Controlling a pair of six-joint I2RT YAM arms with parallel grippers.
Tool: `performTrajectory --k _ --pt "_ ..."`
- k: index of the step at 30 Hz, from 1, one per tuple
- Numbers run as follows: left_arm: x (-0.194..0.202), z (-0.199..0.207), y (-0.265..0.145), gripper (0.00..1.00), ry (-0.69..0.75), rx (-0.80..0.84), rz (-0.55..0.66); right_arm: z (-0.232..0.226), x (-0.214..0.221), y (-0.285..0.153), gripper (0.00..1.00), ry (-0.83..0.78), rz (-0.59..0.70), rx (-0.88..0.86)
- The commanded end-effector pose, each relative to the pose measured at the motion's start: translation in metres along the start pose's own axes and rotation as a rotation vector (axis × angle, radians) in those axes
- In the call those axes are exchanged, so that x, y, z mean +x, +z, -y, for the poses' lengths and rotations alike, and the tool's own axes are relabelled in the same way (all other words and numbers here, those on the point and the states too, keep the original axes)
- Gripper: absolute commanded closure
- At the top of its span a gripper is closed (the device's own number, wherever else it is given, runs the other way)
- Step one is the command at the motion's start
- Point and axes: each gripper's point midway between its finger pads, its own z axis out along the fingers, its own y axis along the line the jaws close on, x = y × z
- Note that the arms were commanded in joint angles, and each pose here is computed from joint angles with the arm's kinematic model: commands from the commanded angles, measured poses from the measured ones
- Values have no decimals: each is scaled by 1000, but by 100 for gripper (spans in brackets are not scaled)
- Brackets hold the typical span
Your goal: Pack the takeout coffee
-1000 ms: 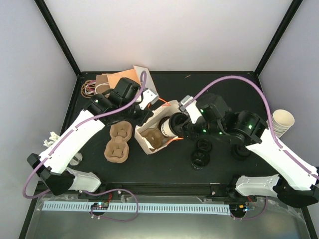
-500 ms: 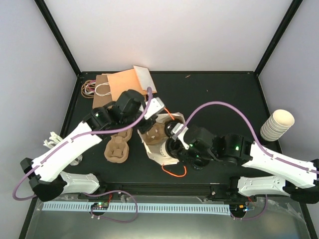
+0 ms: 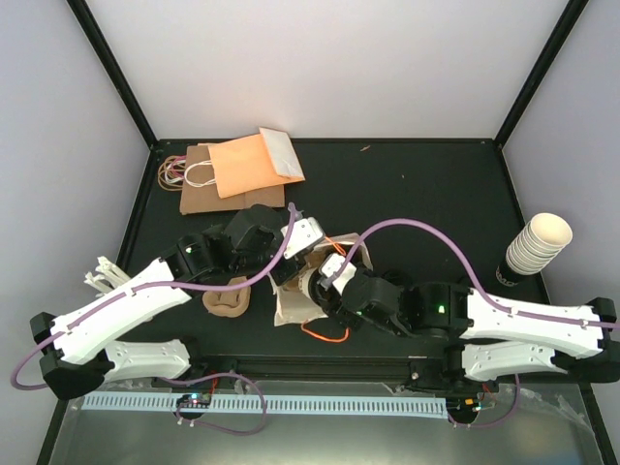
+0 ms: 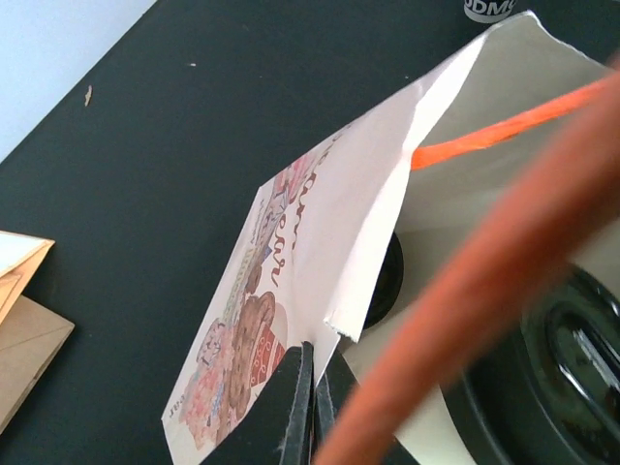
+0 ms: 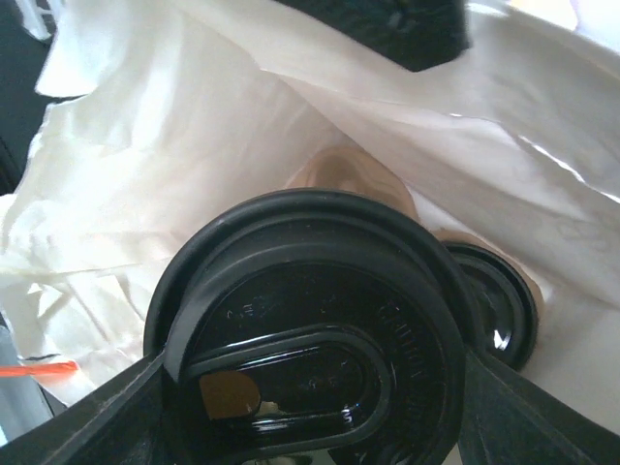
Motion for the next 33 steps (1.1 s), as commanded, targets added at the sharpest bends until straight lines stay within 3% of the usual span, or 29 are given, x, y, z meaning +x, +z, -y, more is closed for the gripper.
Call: performTrajectory --k 1,12,33 --pt "-13 -1 -4 96 -58 -12 55 -13 -19 -2 39 1 135 -17" --pt "-16 2 -6 98 -101 5 58 -33 6 23 39 -3 87 -30" --pt "-10 27 3 98 -156 45 22 -10 2 37 43 414 21 51"
